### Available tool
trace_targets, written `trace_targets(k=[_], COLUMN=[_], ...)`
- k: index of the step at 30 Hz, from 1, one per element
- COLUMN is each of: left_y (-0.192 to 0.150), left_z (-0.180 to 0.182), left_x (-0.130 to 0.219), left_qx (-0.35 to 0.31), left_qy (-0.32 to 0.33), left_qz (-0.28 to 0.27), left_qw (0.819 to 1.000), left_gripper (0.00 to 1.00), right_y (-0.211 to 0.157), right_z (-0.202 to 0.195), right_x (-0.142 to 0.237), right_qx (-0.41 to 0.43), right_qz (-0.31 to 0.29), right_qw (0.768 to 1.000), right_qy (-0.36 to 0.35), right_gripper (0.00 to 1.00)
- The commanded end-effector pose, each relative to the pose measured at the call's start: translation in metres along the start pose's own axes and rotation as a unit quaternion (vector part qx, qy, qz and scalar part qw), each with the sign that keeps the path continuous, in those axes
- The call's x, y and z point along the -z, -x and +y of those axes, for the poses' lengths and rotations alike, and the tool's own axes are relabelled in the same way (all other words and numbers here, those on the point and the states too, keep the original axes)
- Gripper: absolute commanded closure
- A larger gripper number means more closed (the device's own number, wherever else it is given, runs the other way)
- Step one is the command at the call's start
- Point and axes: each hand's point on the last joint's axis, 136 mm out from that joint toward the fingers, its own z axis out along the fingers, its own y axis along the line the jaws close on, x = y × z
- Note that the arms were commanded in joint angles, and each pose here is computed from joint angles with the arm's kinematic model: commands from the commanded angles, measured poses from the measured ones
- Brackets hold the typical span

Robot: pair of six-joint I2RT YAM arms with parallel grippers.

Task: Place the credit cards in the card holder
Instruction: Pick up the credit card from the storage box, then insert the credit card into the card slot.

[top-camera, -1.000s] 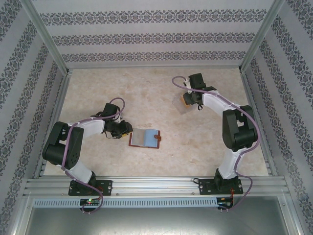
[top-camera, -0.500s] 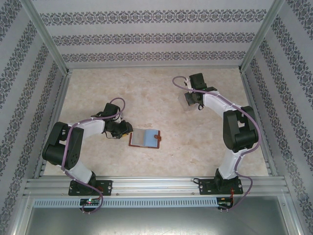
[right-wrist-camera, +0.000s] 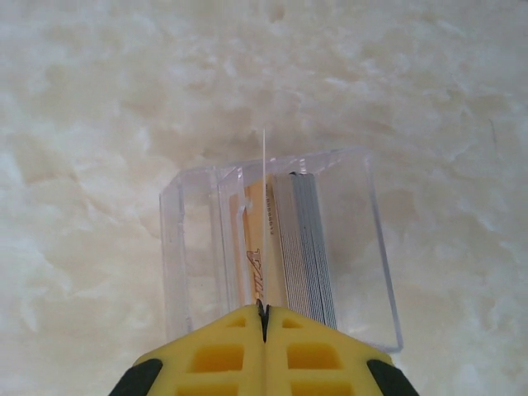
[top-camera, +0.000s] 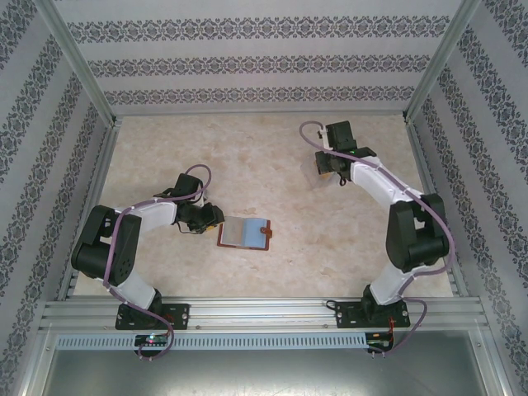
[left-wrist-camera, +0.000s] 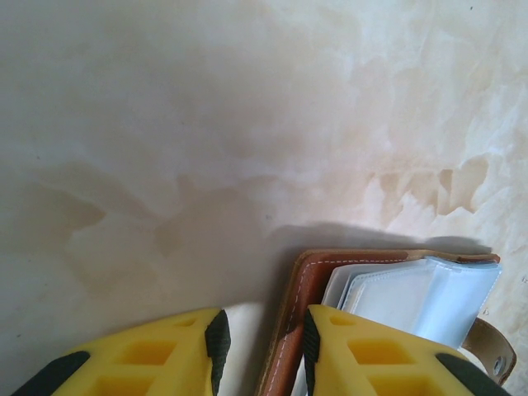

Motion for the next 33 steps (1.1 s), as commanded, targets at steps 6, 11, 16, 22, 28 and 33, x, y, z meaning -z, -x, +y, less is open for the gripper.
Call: trace_targets(k=[6,11,16,22,28,33], left_y=[-0.019,-0.022,-0.025,-0.033,-0.037,-0.039], left_z=[0.036,0.032,0.029,0.028,0.031,0.029], left_x=[-0.012,-0.012,-0.011,-0.011,-0.010,-0.013], left_qx=[0.015,0.017,0.014,0.010,0.012,0.009], left_qy=[0.061,0.048,0.043,0.041,0.040,0.036], left_qz=[0.013,0.017,0.018,0.026,0.026,0.033], left_qw=[0.998,0.999,0.999,0.999,0.999,0.999], left_gripper=[0.65,0.64,0.63,0.62,0.62,0.62], right_y=[-0.031,-0.076,-0.121,-0.140,-0.148,-0.161], right_z=[0.064,0.147,0.222,0.265,0.271,0.277], right_x=[0.069,0.116,0.125,0.098,0.084,0.079], right_qx=[-0.209,-0.245,-0.272,-0.328,-0.344,-0.334], right_qz=[-0.031,-0.052,-0.019,0.016,0.012,0.022], right_qw=[0.971,0.951,0.926,0.896,0.895,0.901], right_qy=[0.114,0.182,0.260,0.299,0.283,0.275], right_gripper=[1.00,1.00,1.00,1.00,1.00,1.00])
